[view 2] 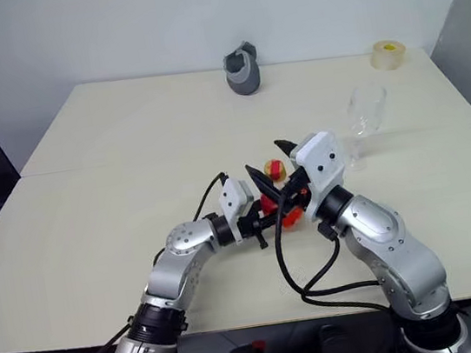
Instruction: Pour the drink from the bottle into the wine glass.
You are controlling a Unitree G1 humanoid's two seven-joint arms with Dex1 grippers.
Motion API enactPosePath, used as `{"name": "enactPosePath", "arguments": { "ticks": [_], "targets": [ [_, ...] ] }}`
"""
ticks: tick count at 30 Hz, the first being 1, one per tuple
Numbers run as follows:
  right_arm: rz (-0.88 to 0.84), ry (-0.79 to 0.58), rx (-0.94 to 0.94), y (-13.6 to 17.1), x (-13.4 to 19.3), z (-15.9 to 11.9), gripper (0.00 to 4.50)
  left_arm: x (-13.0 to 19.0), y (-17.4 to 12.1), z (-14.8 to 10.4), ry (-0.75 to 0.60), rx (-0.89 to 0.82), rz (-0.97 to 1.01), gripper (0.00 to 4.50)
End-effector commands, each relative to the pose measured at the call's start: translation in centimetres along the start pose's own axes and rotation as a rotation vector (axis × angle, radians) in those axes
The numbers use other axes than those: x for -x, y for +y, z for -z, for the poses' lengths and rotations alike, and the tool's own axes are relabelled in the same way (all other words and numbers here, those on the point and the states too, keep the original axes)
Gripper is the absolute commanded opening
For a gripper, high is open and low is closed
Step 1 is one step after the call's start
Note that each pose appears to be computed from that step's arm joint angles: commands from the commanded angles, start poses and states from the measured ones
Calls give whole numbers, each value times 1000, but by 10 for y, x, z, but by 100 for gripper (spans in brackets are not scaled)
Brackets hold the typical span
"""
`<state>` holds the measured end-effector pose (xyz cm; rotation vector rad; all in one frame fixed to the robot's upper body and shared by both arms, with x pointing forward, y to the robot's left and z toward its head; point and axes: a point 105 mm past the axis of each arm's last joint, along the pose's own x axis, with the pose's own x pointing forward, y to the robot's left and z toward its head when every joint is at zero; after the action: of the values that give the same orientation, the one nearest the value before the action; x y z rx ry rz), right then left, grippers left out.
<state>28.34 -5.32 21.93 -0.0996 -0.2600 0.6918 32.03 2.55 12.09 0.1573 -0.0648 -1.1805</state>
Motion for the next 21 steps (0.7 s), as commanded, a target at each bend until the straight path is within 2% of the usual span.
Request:
{"name": "enactPosePath", "arguments": {
  "ticks": [1,3,7,8,16,21],
  "targets": [
    [2,-24,7,0,1,-5,324,-3,-1,-12,-33,-53,17,85],
    [3,-26,6,-1,1,-6,279,-2,-1,-12,-31,-57,18,85],
    [1,-31,1,-4,2,-7,140,-1,0,-12,-28,-61,14,84],
    [-9,-26,2,-4,2,-7,123,0,1,-12,-27,-62,11,84],
    [-121,15,3,1,6,-1,123,0,3,-14,-28,-77,17,79],
    [-449,85,-46,7,16,6,123,8,-11,-21,-44,-89,156,79]
  ]
}}
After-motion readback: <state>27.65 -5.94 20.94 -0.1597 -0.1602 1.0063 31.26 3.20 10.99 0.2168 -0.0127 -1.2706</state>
